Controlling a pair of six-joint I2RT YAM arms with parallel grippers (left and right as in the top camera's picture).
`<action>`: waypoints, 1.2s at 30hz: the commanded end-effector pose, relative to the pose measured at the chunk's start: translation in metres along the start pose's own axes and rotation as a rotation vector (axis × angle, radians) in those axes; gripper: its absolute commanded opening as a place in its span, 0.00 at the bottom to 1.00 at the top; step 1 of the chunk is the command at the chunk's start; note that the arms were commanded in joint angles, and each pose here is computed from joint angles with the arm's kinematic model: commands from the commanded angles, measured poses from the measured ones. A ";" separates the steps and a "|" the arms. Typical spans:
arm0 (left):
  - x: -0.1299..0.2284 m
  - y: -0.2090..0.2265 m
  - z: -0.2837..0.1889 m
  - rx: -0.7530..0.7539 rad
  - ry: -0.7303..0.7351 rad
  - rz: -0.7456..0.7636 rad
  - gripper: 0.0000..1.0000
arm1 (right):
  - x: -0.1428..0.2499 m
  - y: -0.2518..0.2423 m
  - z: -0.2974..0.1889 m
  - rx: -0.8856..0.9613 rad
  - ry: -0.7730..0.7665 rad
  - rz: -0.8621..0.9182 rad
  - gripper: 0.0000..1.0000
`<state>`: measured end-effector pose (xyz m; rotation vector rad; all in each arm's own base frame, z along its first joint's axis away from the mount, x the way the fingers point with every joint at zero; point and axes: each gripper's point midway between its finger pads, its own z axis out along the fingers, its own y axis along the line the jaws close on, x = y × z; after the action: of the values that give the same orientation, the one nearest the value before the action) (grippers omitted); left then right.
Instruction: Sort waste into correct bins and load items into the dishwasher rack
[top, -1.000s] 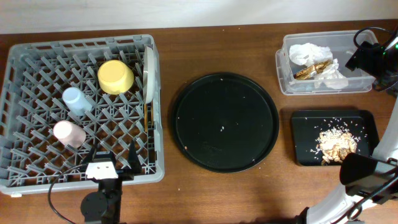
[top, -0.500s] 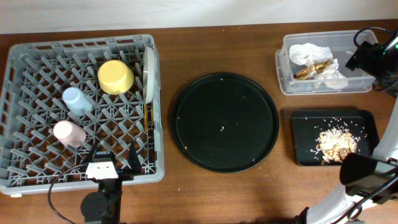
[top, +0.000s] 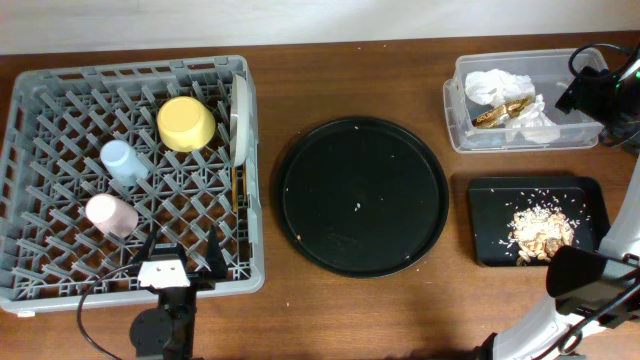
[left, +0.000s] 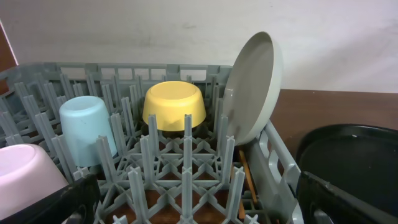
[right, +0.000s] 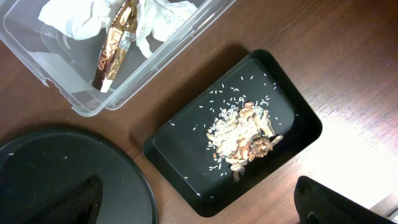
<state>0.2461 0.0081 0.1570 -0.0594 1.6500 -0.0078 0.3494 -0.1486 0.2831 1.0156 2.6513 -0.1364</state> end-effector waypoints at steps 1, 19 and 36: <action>0.001 0.003 0.000 -0.015 -0.001 0.023 0.99 | -0.001 -0.001 0.002 0.005 0.005 -0.002 0.99; 0.001 0.003 0.000 -0.015 -0.001 0.023 0.99 | 0.000 -0.001 -0.005 -0.003 -0.012 -0.002 0.99; 0.001 0.003 0.000 -0.015 0.000 0.023 0.99 | 0.058 -0.025 -0.167 -0.181 -0.417 -0.003 0.99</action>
<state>0.2461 0.0081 0.1570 -0.0598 1.6500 -0.0081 0.2734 -0.1158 0.3990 0.8922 2.3130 -0.1133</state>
